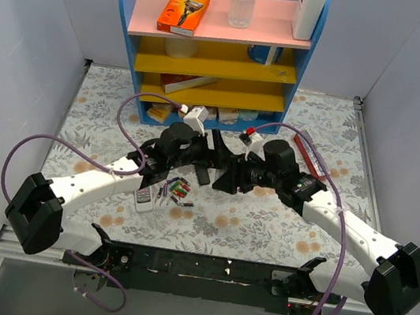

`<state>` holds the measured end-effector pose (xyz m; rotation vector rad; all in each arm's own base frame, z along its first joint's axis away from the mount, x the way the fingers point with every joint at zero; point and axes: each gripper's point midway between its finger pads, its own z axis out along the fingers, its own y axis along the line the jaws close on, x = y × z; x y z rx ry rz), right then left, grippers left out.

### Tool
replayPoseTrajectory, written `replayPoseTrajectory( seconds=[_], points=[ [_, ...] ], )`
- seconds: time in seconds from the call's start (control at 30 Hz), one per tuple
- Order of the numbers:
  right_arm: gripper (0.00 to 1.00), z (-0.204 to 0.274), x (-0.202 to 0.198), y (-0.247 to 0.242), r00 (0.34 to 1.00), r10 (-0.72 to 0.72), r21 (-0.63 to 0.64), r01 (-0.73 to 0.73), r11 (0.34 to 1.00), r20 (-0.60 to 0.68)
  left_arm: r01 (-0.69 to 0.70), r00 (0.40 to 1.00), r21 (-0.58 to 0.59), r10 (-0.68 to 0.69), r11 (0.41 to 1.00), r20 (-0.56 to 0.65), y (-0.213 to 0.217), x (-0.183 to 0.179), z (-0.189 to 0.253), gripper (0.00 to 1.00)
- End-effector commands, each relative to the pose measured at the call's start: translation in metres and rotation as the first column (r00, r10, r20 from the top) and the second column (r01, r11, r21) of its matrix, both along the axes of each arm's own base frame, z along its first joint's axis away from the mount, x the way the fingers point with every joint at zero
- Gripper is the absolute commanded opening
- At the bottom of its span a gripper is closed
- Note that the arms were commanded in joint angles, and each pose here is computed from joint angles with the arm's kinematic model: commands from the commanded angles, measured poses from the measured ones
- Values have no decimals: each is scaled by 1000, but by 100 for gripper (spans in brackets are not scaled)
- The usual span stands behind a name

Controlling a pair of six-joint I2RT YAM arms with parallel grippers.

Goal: Load the batteries into the remote control
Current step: Adjust the remote control.

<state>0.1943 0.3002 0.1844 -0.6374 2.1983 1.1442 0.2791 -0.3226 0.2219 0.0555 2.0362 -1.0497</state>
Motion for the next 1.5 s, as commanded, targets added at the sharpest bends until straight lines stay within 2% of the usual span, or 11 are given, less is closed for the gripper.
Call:
replayPoseTrajectory(
  seconds=[0.0,0.23,0.27,0.33,0.37,0.47,0.73,0.83,0.97,1.27,1.47],
  points=[
    [1,17,9,6,998,-5,17,4,1000,63,47,999,-34,-47,998,-19,-9,-6,12,74],
    [5,13,11,9,998,2,15,-3,1000,57,49,998,-26,-50,998,-30,-8,-7,7,38],
    [17,13,10,9,998,5,15,-6,1000,57,35,999,-25,-36,999,-29,-7,-5,8,22],
    [33,14,8,11,998,19,24,-20,1000,62,7,999,-2,-8,1000,-49,-1,-2,2,9],
    [51,15,8,11,998,20,27,-22,999,64,-16,998,-7,15,1000,-61,4,2,1,0],
    [76,23,8,9,994,24,46,-29,999,102,-32,996,-20,30,999,-90,17,10,-3,0],
    [88,63,4,-9,946,24,73,-50,996,322,19,993,-68,-27,997,-114,37,5,-6,0],
    [98,69,12,-24,925,-63,66,42,997,375,66,993,-105,-76,992,-88,37,0,1,0],
    [94,69,20,-42,882,-137,63,122,991,452,133,987,-141,-144,981,-74,31,-11,6,0],
    [90,57,-2,-27,741,187,-75,-183,980,645,201,967,-192,-226,961,-121,17,-17,11,0],
    [88,57,5,-19,748,192,-86,-178,980,635,163,966,-213,-199,963,-162,17,-15,4,0]
  ],
)
